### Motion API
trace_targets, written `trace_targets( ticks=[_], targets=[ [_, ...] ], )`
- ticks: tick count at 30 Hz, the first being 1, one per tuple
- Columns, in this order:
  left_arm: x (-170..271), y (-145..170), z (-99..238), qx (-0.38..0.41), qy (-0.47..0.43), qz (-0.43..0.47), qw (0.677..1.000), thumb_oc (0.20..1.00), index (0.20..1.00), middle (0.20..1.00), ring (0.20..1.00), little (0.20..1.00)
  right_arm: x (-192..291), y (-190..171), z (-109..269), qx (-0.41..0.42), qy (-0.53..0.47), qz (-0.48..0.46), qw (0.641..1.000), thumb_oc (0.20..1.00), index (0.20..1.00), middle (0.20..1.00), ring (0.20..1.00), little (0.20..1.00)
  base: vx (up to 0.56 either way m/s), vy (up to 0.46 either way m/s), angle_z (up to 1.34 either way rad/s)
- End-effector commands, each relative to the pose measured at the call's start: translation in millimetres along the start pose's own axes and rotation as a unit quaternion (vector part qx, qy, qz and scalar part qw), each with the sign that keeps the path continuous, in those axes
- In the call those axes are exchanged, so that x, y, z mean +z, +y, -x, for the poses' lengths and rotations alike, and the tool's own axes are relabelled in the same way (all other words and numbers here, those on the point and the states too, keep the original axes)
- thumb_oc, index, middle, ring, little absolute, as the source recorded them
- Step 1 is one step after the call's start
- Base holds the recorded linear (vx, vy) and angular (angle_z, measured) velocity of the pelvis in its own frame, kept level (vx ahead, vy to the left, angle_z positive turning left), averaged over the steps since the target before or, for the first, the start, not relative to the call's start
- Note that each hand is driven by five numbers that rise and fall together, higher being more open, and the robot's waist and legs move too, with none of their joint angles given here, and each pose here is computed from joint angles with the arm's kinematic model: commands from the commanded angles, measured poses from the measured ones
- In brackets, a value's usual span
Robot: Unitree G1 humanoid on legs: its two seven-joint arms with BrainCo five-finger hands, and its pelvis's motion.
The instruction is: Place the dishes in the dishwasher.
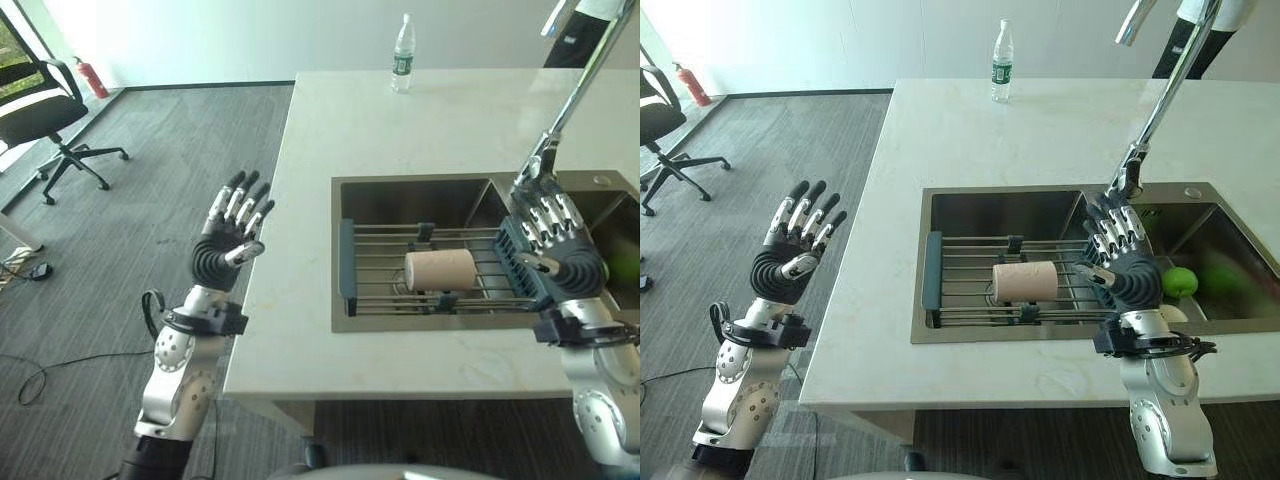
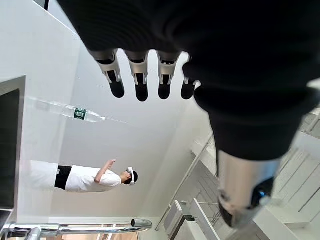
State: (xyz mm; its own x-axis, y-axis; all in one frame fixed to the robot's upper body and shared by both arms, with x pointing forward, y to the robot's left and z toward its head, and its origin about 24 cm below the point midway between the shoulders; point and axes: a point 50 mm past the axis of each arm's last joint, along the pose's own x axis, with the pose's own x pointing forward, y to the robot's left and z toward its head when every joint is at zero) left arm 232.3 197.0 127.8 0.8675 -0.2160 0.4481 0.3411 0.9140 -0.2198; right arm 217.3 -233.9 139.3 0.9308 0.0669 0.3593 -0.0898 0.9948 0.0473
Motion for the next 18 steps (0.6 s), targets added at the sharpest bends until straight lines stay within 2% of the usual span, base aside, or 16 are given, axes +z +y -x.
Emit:
trace_targets(
  ticks=[1, 5, 11, 14, 18],
  targets=[
    [28.3, -3.0, -4.4, -0.020, -0.050, -0.066, 0.996, 1.000, 1.000, 1.000, 1.000, 1.000, 13.4, 4.7, -11.3, 0.022, -0.049, -0.011, 0.999, 1.000, 1.000, 1.000, 1.000, 1.000, -0.03, -0.187, -0.41],
    [37.5, -4.5, -12.4, -0.035, -0.058, -0.098, 0.993, 1.000, 1.000, 1.000, 1.000, 1.000, 10.9, 17.7, -17.6, 0.044, -0.051, -0.023, 0.997, 1.000, 1.000, 1.000, 1.000, 1.000, -0.02, -0.338, -0.73],
    [36.8, -13.4, -19.7, -0.032, -0.065, -0.119, 0.990, 1.000, 1.000, 1.000, 1.000, 1.000, 13.9, 31.0, -31.1, 0.084, -0.043, -0.028, 0.995, 1.000, 1.000, 1.000, 1.000, 1.000, -0.05, -0.478, -0.04],
    [38.8, -17.7, -18.4, -0.030, -0.084, -0.141, 0.986, 1.000, 1.000, 1.000, 1.000, 1.000, 20.6, 28.8, -34.4, 0.094, -0.049, -0.015, 0.994, 1.000, 1.000, 1.000, 1.000, 1.000, -0.13, -0.481, 0.05],
    [40.9, -18.8, -19.1, -0.032, -0.089, -0.179, 0.979, 1.000, 1.000, 1.000, 1.000, 1.000, 23.6, 14.2, -28.5, 0.072, -0.050, 0.008, 0.996, 1.000, 1.000, 1.000, 1.000, 1.000, -0.06, -0.164, 0.02]
  ],
)
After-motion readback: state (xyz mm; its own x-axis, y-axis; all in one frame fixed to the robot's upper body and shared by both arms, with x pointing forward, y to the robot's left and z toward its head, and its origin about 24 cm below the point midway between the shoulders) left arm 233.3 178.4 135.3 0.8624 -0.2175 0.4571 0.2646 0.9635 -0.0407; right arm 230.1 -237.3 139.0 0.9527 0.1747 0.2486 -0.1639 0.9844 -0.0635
